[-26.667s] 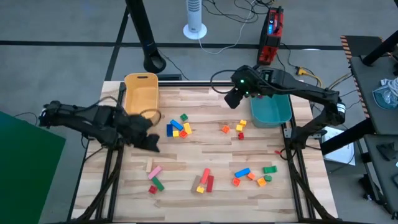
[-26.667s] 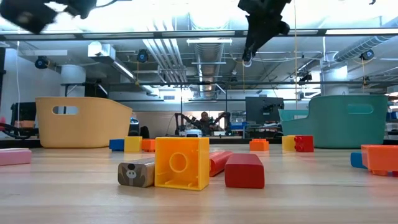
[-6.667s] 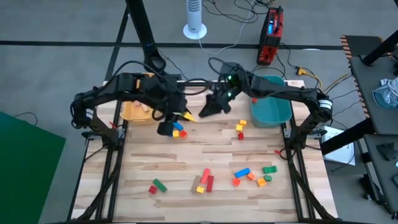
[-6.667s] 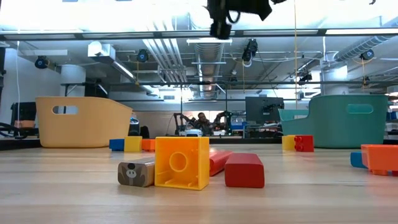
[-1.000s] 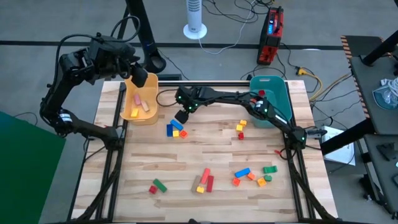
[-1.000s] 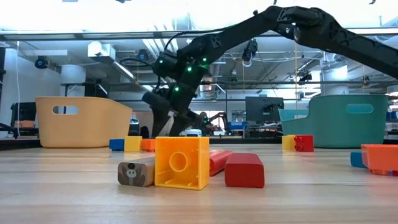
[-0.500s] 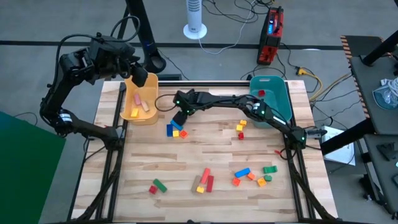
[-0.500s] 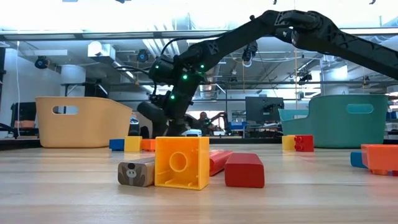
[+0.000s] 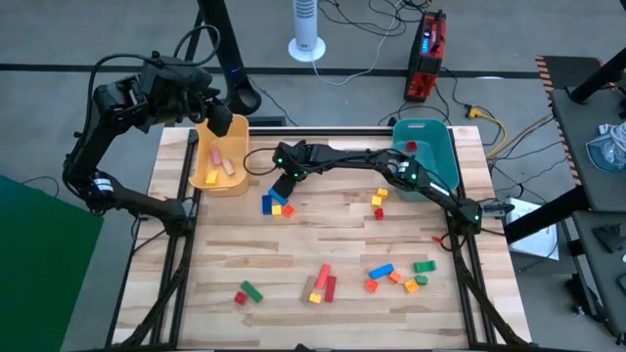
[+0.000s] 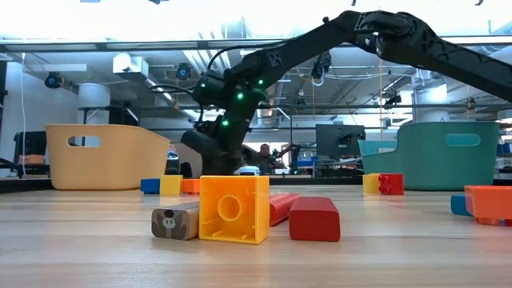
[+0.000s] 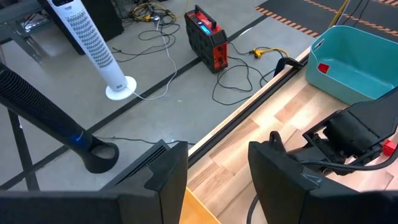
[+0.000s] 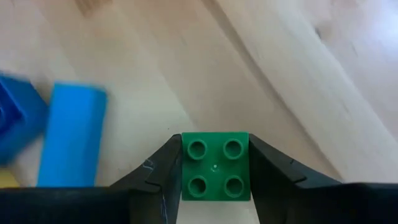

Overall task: Sort blocks by size
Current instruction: Put the green game piece into the blue bin, then put the green block into the yellow bin

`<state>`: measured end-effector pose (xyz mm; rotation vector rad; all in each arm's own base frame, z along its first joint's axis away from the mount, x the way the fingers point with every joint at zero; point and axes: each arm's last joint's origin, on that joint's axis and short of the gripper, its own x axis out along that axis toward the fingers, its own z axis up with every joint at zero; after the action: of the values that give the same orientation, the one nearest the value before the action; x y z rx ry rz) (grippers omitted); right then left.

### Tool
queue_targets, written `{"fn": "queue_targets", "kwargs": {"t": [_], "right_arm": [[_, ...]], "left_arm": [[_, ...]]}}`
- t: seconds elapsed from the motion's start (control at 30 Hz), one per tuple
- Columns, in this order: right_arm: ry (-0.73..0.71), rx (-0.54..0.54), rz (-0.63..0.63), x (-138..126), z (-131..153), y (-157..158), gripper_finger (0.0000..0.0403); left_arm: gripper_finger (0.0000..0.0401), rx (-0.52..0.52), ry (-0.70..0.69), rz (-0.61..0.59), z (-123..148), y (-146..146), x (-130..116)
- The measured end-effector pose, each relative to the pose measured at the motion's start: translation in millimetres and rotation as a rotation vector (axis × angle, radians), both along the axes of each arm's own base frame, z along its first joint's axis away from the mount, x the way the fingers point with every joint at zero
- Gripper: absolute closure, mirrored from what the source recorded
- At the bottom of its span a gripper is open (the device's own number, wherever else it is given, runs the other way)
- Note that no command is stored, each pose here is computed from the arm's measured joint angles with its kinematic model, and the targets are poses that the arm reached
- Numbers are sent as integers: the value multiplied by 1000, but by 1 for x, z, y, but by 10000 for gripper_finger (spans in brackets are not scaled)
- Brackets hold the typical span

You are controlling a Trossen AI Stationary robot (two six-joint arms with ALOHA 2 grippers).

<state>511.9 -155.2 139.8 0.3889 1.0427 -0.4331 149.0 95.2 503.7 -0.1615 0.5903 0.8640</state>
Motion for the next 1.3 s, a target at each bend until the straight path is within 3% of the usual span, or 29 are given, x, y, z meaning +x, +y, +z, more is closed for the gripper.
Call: {"fn": "queue_targets", "kwargs": {"t": [0.13,0.23,0.43,0.6,0.8,0.97,1.07,1.3], "right_arm": [[55,12,-20,-16,24,-10,267],[95,38,-72,-37,62,-18,269],[259,-69,-167,-98,132,-27,266],[281,-149,-342,-168,177,-38,269],[315,-129,-664,-258,168,-28,267],[284,-84,-872,-305,141,-7,236],[250,-71,-934,-317,136,3,212],[195,-100,-880,-325,150,8,166]], "left_arm": [[245,0,0,0,0,0,0],[245,0,0,0,0,0,0],[245,-5,-3,4,0,0,1],[245,-22,-9,11,-2,2,4],[245,-47,-14,17,-5,5,10],[245,-79,-19,6,-8,7,17],[245,-97,-22,11,-10,9,21],[245,-178,-82,-16,-11,3,28]]}}
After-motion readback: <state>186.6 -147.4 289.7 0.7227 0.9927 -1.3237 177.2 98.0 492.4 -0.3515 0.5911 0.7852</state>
